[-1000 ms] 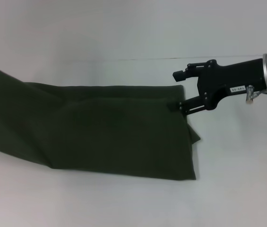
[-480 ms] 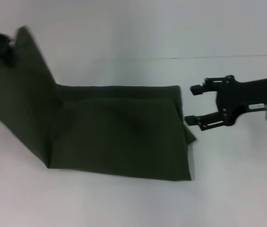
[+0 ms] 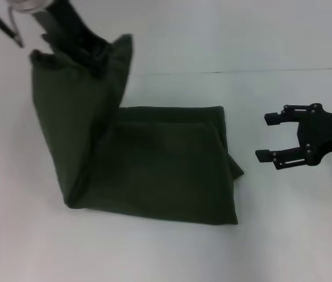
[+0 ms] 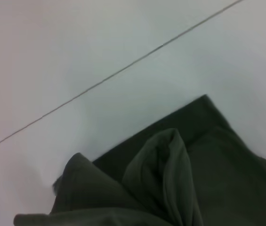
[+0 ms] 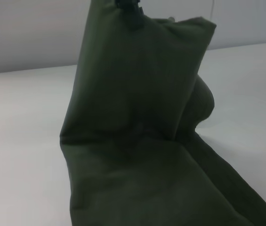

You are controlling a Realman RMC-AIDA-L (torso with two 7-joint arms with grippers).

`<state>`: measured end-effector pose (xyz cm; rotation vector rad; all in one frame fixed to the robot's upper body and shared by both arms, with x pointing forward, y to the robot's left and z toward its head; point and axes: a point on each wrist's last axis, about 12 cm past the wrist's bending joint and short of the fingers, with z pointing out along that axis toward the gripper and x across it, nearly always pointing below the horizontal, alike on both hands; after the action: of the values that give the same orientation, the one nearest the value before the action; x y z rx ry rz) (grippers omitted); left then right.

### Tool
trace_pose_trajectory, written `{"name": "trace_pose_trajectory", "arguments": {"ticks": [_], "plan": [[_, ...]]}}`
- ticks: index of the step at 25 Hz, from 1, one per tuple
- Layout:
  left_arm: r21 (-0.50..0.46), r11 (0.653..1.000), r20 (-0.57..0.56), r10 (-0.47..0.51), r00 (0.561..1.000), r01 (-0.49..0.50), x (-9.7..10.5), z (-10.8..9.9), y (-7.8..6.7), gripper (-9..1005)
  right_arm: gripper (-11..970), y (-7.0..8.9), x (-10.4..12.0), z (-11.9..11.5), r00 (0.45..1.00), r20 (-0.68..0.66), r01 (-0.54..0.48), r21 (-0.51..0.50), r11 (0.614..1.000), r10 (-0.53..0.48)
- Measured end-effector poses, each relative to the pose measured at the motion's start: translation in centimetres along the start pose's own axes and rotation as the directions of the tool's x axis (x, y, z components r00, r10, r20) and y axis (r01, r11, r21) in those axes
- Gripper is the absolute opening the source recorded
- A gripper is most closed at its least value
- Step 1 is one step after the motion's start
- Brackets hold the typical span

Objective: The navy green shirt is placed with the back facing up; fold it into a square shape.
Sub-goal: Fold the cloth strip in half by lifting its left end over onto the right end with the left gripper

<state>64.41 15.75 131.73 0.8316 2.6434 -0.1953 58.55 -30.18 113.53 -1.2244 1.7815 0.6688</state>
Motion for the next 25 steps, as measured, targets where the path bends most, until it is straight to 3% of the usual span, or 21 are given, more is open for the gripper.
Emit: {"name": "trace_pose_trajectory", "arguments": {"ticks": [8, 25], "plan": [[0.013, 0.997, -0.002, 0.07, 0.998, -0.07, -2.2, 1.5, -4.3, 59, 915, -0.1, 0.8, -1.1, 1.0, 0.001, -0.024, 0.03, 0.999, 0.024], [0.09, 0.993, -0.001, 0.079, 0.997, -0.078, -3.4, 7.5, -8.9, 59, 915, -0.4, 1.3, -1.9, 0.999, -0.013, -0.033, 0.053, 0.998, 0.034]]}}
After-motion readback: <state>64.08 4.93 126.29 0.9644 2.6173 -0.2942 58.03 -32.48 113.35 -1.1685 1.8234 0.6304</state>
